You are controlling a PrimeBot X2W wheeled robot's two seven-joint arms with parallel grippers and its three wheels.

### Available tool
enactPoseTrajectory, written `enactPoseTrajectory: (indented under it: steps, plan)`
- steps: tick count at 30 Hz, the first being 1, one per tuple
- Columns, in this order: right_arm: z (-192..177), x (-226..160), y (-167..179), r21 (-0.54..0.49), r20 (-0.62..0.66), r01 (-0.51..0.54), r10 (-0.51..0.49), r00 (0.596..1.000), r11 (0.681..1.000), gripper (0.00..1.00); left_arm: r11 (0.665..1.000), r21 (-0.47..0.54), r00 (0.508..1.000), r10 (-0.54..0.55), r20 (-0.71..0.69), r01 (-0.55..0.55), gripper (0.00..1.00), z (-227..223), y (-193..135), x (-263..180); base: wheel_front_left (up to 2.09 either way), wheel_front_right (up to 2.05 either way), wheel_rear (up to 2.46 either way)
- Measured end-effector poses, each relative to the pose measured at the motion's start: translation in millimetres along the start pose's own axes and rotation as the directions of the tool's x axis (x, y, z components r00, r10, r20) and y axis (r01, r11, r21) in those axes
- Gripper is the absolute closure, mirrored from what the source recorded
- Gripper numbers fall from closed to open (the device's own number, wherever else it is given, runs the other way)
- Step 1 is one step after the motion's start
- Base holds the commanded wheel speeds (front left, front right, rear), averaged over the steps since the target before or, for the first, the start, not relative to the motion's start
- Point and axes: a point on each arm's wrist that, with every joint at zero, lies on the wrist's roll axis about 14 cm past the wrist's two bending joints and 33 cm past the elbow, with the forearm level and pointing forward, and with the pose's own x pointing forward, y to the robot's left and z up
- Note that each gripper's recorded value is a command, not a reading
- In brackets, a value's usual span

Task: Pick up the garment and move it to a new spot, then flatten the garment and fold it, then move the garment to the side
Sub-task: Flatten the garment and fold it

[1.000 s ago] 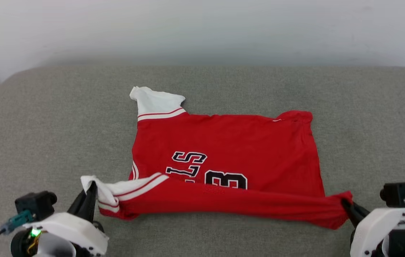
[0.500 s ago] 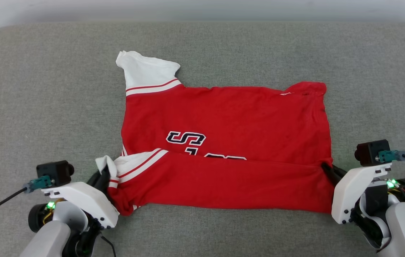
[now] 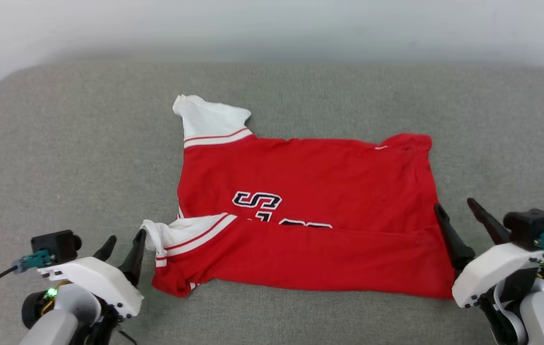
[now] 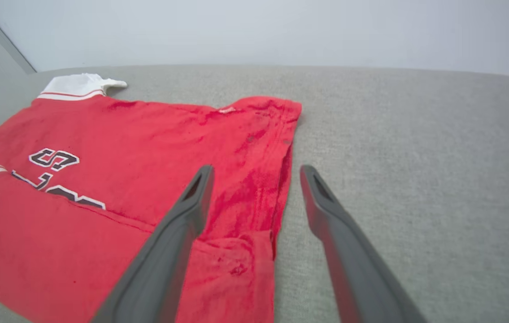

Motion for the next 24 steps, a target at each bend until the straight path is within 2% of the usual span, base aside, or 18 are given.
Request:
enactPoseTrajectory:
  steps: [4,9,13,16,21,22,24]
  plan:
    - [31,-17,1,-0.016,0.139,0.016,-0.014,0.99,1.0,0.0,0.999,0.036,1.0,0.002,0.019,-0.003,0.0,20,3,-16,0.0,0.0,0.0]
    - [48,-40,7,-0.014,0.22,0.034,-0.03,0.975,0.999,0.0,0.996,0.082,0.999,-0.032,-0.008,0.033,0.0,41,-6,-32,0.0,0.0,0.0]
    - [54,-51,9,-0.007,0.243,0.051,-0.048,0.969,0.999,0.0,0.994,0.071,0.985,-0.069,-0.156,0.081,0.0,24,-20,-35,0.0,0.0,0.0]
    - [56,-53,9,-0.003,0.25,0.062,-0.059,0.966,0.998,0.0,0.993,0.058,0.957,-0.081,-0.278,0.101,0.0,7,-25,-35,0.0,0.0,0.0]
    - [49,-51,9,0.011,0.227,0.076,-0.077,0.971,0.997,0.0,0.995,0.022,0.883,-0.075,-0.463,0.096,0.0,-27,-26,-30,0.0,0.0,0.0]
    - [41,-48,5,0.024,0.202,0.09,-0.093,0.975,0.996,0.0,0.996,0.009,0.837,-0.072,-0.542,0.092,0.0,-47,-27,-23,0.0,0.0,0.0]
    - [36,-46,3,0.028,0.188,0.097,-0.101,0.977,0.995,0.0,0.996,0.001,0.803,-0.073,-0.592,0.092,0.0,-60,-29,-19,0.0,0.0,0.0]
